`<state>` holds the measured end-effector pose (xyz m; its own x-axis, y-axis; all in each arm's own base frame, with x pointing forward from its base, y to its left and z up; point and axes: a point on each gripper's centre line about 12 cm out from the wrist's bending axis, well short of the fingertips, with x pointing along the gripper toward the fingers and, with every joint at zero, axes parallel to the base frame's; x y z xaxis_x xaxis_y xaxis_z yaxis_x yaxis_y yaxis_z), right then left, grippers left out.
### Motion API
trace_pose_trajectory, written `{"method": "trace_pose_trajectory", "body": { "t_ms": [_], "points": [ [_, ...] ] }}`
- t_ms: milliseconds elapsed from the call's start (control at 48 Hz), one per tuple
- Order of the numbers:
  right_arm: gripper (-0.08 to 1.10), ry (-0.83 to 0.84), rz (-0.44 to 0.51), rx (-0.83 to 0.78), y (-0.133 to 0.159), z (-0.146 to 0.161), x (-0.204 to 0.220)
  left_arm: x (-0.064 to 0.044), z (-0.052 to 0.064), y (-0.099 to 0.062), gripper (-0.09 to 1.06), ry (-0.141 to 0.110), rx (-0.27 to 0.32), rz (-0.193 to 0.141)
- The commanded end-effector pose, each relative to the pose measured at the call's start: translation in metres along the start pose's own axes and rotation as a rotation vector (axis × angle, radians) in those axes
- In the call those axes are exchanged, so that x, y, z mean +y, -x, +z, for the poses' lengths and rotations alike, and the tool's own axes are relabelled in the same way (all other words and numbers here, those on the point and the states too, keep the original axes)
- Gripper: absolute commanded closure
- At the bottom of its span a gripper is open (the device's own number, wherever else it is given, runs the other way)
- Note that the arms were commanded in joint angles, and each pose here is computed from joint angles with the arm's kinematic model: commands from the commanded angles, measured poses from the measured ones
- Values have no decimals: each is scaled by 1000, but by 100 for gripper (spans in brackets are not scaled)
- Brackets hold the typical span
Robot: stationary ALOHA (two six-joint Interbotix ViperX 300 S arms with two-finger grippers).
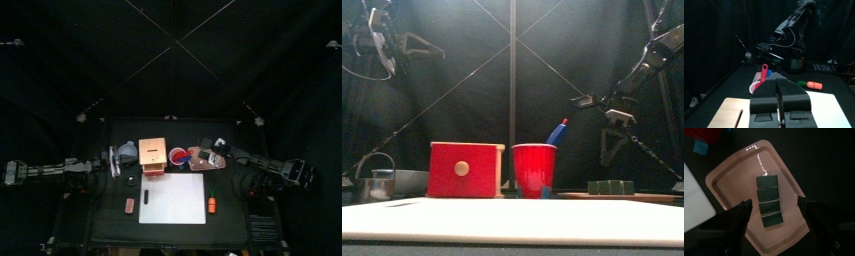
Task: Place sushi on board then cut the sushi with the knife then place the pieces on the plate
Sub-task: Place the sushi on the board
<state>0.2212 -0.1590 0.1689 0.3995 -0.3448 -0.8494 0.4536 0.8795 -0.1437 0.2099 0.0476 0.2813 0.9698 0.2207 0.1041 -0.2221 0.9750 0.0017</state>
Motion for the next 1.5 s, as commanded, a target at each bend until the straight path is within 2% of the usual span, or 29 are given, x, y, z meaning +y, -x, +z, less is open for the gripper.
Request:
{"method": "trace_pose_trajectory", "body": {
  "t_ms": [21,271,750,833,1021,1208,1396,1500],
  "points": [
    [3,-6,7,-6,-1,8,-2,1,6,-2,80,4,-21,7],
    [3,-8,7,40,-15,2,-4,8,6,-2,80,0,-21,37],
    [5,-36,24,112,-53,-1,-6,18,-4,2,80,0,4,86],
    [10,-48,32,128,-57,-3,-4,19,-5,3,80,0,7,89],
    [32,-71,41,136,-60,-4,-3,20,-6,3,80,1,9,94],
    [40,-79,37,100,-49,4,-3,20,-6,3,80,5,9,94],
    [40,-117,24,65,-15,8,-9,20,-6,3,80,15,8,99],
    [40,-184,38,44,11,8,-11,20,-6,3,80,10,7,99]
  ]
}}
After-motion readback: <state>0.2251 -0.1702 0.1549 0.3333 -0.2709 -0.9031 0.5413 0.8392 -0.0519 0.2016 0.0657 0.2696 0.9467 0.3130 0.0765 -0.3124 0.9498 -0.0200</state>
